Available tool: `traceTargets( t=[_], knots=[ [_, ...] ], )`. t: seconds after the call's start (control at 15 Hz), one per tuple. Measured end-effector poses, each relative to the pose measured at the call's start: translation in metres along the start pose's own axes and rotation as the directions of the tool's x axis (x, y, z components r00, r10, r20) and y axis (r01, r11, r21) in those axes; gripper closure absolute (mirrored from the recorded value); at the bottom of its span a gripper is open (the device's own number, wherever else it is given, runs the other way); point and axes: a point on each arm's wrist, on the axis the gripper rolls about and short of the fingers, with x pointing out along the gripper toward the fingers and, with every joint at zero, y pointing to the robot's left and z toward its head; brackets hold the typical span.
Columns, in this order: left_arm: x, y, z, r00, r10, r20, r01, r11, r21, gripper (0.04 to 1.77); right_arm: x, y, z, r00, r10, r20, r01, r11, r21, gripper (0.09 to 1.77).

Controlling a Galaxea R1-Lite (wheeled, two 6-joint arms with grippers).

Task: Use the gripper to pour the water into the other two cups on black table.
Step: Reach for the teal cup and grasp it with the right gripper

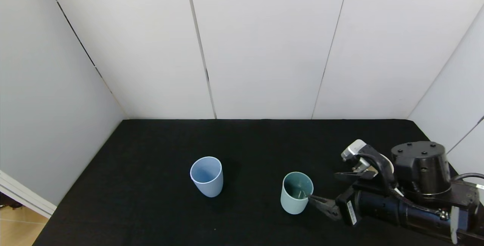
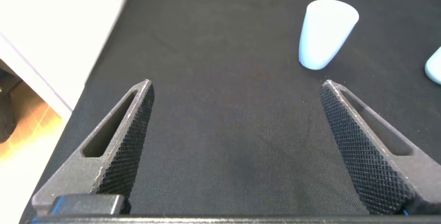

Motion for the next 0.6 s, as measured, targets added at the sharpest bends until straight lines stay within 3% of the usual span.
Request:
traceTargets(
  t=[0.2, 0.6],
  knots=[
    [0.000, 0.000, 0.000, 1.000, 0.000, 0.000, 0.000, 1.000, 0.000, 0.09, 0.021, 0.011, -0.004, 0.998, 0.038, -0.043, -0.039, 0.999, -0.022, 0.15],
    [0.000, 0.000, 0.000, 1.000, 0.000, 0.000, 0.000, 1.000, 0.000, 0.09, 0.057, 0.013, -0.004, 0.995, 0.051, -0.080, -0.053, 0.998, -0.027, 0.15]
  ],
)
